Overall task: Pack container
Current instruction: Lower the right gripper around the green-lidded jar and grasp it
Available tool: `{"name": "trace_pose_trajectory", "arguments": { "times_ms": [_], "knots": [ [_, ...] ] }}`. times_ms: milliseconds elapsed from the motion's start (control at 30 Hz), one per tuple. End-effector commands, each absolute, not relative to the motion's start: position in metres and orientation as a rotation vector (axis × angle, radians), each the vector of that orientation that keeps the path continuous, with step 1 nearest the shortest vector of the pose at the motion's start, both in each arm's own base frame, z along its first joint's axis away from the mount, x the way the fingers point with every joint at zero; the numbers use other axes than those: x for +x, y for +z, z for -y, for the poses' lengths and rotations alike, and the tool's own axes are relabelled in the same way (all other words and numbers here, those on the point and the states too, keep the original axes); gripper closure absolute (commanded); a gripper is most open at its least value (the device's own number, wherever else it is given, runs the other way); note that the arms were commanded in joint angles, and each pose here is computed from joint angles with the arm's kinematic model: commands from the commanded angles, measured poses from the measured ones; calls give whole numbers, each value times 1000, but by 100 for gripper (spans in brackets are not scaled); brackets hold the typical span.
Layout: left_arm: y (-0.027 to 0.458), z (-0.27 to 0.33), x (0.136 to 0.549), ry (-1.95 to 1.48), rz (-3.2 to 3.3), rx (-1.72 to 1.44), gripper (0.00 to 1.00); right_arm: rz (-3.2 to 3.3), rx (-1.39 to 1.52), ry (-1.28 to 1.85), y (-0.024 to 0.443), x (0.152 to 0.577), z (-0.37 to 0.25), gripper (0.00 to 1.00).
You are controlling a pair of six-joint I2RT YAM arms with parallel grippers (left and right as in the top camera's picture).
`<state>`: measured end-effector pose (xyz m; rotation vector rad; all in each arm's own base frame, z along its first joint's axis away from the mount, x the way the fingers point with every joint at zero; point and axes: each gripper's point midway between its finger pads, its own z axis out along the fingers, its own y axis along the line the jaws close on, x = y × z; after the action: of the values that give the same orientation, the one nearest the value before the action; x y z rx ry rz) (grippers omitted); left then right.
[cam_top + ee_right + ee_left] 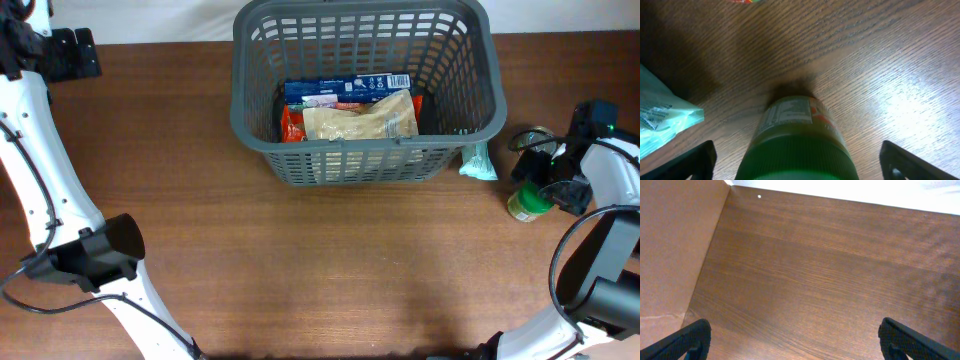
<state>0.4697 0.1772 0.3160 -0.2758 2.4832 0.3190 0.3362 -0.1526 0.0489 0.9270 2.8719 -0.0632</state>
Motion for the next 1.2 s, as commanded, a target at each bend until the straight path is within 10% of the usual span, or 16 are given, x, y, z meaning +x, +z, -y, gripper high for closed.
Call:
{"name": "trace_pose_trajectory", "arguments": {
  "times_ms": [0,1167],
  "knots": [
    [314,-180,470,319,-2485,-297,1,-2876,953,-57,43,336,152,5],
    [314,-180,470,319,-2485,-297,1,-2950,1003,-17,30,320,141,15]
  ]
}}
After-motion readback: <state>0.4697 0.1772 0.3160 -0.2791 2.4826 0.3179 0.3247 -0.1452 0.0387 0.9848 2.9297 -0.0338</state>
